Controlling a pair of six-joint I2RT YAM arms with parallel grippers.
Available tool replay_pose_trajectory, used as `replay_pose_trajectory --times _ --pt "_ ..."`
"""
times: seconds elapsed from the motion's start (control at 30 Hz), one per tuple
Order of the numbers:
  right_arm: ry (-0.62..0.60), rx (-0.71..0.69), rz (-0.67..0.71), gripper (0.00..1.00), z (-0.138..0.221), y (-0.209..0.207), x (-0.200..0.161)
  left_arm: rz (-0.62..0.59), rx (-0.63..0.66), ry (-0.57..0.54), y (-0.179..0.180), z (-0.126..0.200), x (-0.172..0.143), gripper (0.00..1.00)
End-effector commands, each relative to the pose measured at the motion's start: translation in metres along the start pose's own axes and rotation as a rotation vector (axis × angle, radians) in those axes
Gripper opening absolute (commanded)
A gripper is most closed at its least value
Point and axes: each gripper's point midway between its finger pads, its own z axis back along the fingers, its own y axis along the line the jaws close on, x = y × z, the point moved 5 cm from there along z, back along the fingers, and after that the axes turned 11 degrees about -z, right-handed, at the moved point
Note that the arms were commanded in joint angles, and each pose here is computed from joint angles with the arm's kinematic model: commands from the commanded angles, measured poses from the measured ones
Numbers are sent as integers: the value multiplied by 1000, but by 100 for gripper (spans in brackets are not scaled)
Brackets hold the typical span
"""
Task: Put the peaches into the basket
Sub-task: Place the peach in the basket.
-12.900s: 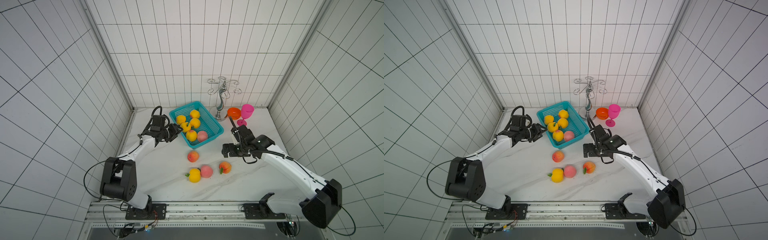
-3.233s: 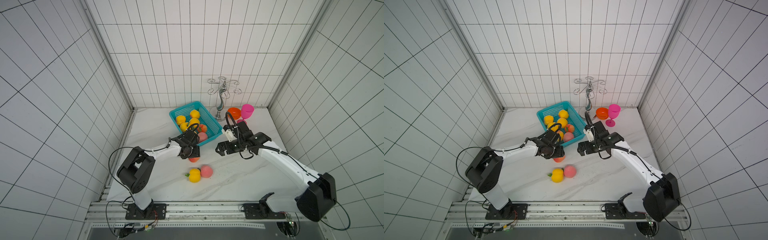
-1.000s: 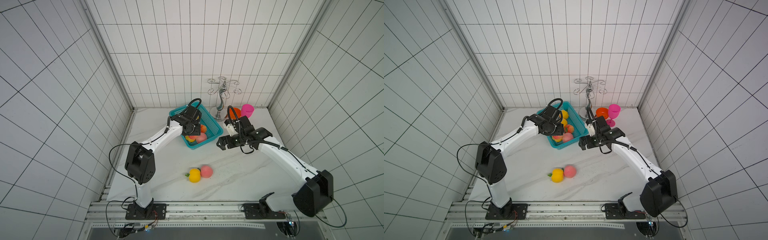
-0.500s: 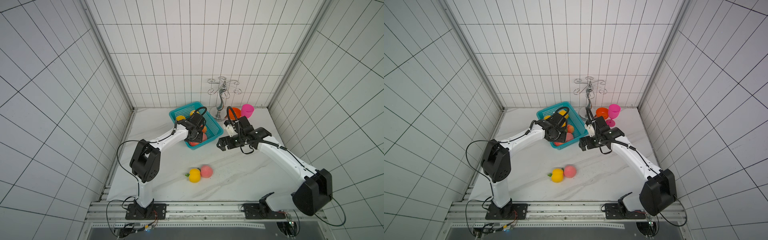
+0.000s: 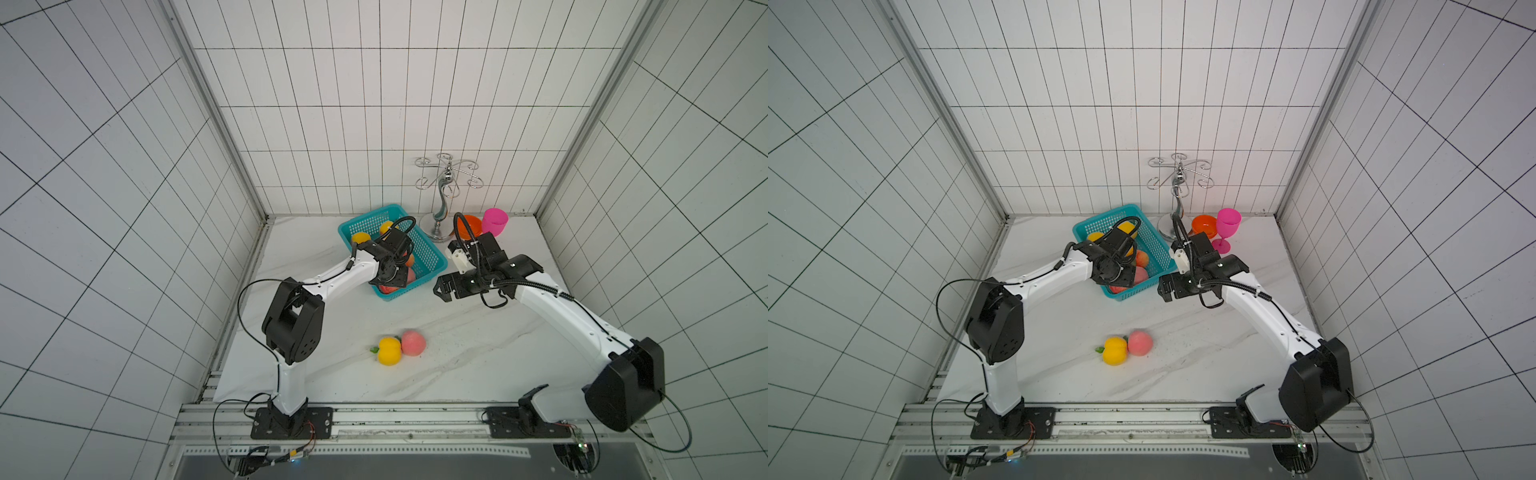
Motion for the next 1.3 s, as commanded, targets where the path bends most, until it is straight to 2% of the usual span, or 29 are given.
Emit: replay_pose_trajectory --times 0.0,0.3,0.57,0.9,1.27 --pt "5 -22 7 99 2 -5 -2 1 7 -25 0 3 2 74" --pt "-15 -35 12 99 7 -5 2 17 -2 -66 1 23 7 78" --pt "-45 -22 24 99 17 -3 2 48 30 -124 5 65 4 81" --pt "-25 26 -15 99 22 -7 -35 82 81 -118 -7 98 -39 82" --pt "-36 33 -37 99 29 2 -61 85 5 -103 -14 119 -83 87"
